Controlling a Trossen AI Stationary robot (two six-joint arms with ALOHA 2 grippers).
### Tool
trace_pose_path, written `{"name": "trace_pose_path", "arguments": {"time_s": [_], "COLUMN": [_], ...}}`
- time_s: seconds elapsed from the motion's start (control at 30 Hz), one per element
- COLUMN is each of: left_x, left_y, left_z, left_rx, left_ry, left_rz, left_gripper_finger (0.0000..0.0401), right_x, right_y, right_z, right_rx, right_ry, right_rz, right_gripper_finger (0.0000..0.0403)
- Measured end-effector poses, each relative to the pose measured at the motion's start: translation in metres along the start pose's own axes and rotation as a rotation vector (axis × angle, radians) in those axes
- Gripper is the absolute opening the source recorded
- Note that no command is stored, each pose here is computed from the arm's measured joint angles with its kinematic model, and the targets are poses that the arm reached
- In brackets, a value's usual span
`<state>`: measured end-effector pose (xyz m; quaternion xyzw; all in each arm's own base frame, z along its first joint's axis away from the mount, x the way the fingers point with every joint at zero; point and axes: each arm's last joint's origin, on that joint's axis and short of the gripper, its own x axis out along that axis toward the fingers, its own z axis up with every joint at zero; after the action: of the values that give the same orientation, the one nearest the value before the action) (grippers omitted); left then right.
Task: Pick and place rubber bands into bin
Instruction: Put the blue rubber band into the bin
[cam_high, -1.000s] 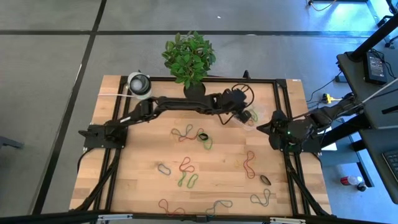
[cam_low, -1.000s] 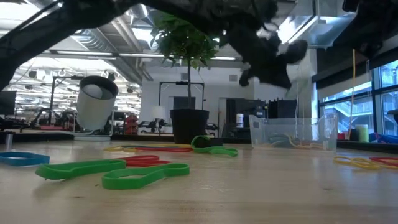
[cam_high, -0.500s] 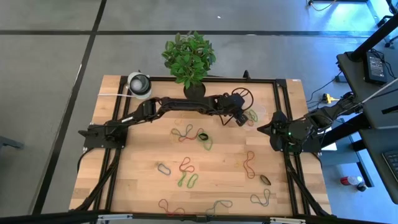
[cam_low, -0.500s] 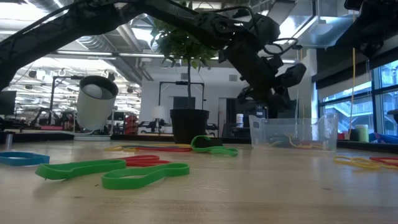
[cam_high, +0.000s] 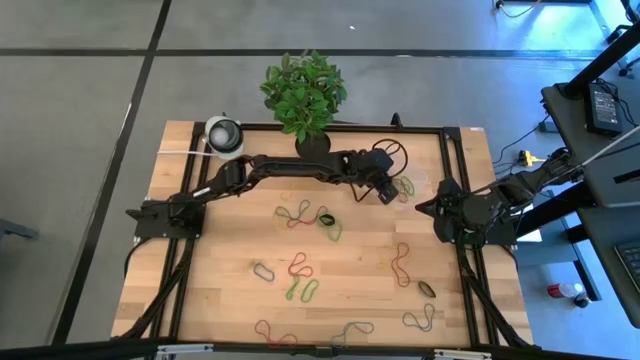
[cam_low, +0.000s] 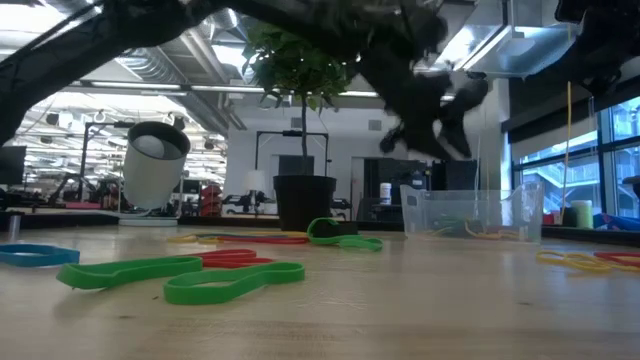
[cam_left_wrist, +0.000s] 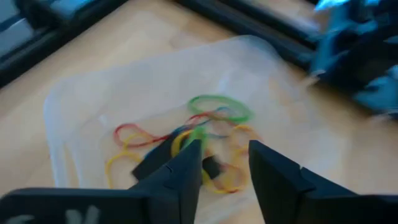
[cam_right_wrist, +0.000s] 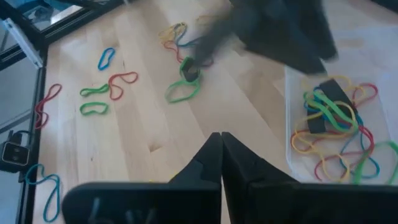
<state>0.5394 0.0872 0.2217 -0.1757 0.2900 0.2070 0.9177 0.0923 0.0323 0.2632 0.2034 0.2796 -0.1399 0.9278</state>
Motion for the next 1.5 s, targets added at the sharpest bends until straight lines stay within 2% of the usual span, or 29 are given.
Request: {"name": "trace_pose_path", "arguments": {"time_s": [0.1,0.27,0.5,0.63,0.8,1.0,1.2,1.3,1.5], "left_x": [-0.028,-0.086,-0.169,-0.208,-0.242,-0.275,-0.311,-0.326,-0.344], "left_y": [-0.013,-0.034,-0.049,-0.059,-0.058,-0.027,0.015,0.032,0.054], "left_z": [0.010,0.027,0.028,0.022,-0.006,-0.064,-0.130,-0.155,-0.185], "left_rx": [0.021,0.161,0.292,0.388,0.432,0.322,0.209,0.162,0.100], "left_ry": [0.011,0.007,0.114,0.129,0.122,0.047,0.012,-0.004,-0.032], "left_rz": [-0.014,-0.031,0.001,-0.059,-0.085,-0.150,-0.211,-0.243,-0.302], "left_gripper_finger": [0.0087,0.0011,0.0002,0.0002,0.0002,0.0002,0.0002,0.0002,0.0002], "right_x": [0.000,0.000,0.003,0.012,0.032,0.051,0.060,0.070,0.105], "right_y": [-0.001,-0.003,-0.002,0.008,0.028,0.061,0.110,0.141,0.201], "right_z": [-0.001,-0.003,-0.006,-0.005,-0.006,-0.005,-0.002,-0.003,-0.020], "right_rx": [0.022,0.056,0.139,0.167,0.203,0.292,0.359,0.294,-0.005], "right_ry": [0.013,0.026,0.076,0.133,0.270,0.424,0.542,0.564,0.650], "right_rz": [-0.013,-0.028,-0.042,-0.078,-0.141,-0.195,-0.241,-0.227,-0.158], "right_gripper_finger": [0.0004,0.0003,0.0002,0.0001,0.0001,0.0000,0.0000,0.0000,0.0008]}}
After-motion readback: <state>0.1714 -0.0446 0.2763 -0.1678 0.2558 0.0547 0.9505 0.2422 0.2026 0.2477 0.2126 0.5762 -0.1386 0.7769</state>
